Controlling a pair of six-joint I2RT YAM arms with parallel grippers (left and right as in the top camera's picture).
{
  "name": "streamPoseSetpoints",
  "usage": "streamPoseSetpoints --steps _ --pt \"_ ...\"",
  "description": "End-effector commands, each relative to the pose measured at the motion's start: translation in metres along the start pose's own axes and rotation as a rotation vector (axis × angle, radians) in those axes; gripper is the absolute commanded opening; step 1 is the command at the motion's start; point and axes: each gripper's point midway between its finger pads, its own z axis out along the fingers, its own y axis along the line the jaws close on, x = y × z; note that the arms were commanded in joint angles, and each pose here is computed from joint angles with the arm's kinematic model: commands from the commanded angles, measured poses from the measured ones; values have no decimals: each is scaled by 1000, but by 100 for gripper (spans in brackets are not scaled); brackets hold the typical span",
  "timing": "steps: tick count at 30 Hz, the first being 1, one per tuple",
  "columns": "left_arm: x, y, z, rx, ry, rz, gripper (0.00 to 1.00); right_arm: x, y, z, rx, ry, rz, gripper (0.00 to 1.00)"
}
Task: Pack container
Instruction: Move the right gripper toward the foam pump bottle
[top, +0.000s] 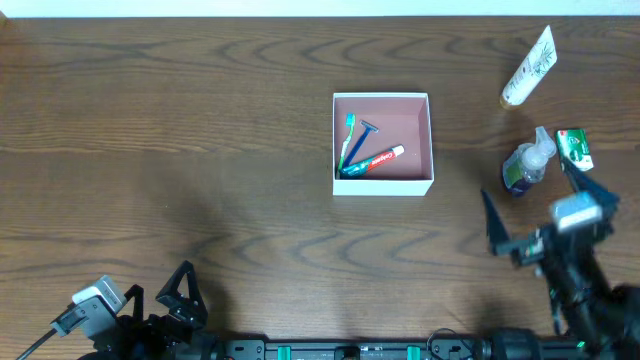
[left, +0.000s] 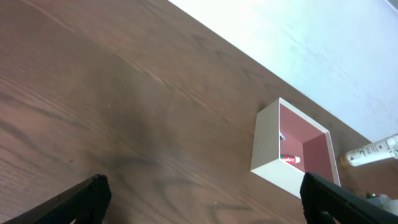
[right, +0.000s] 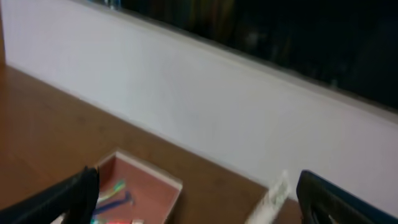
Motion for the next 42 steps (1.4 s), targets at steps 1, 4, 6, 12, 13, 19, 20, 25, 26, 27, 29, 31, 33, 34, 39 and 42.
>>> streamPoseSetpoints --steps 1,4,6,12,13,19,20,25,26,27,29,31,33,34,39,42 --pt "0 0 0 2 -3 -6 98 -14 -17 15 11 116 -9 99" --pt "0 0 0 2 -3 -6 98 -22 -23 27 -35 258 -3 99" --pt "0 0 0 2 -3 -6 98 -24 -26 34 -67 346 4 99" --pt "0 0 0 1 -3 -6 98 -19 -26 57 -151 513 92 99" --pt "0 0 0 1 -3 -6 98 -15 -26 61 -151 535 117 99" --pt "0 0 0 2 -3 -6 98 23 -66 70 76 705 126 99" --pt "0 0 0 1 -3 -6 98 33 -78 68 164 754 154 99" --pt "0 0 0 2 -3 -6 98 83 -88 61 232 981 229 99" --pt "0 0 0 1 -3 -6 98 92 -86 62 213 1020 244 99" --pt "0 0 0 1 -3 -6 98 100 -85 64 203 1052 253 99" --pt "0 0 0 1 -3 -6 98 111 -84 69 193 1089 257 99" --pt "0 0 0 1 -3 -6 98 119 -85 76 187 1115 259 99" --pt "0 0 0 1 -3 -6 98 128 -89 84 186 1126 260 99" --pt "0 0 0 1 -3 -6 98 131 -92 88 191 1129 264 99" --pt "0 0 0 1 -3 -6 98 156 -115 99 240 1160 307 99" --pt "0 0 0 1 -3 -6 98 174 -125 95 248 1215 333 99"
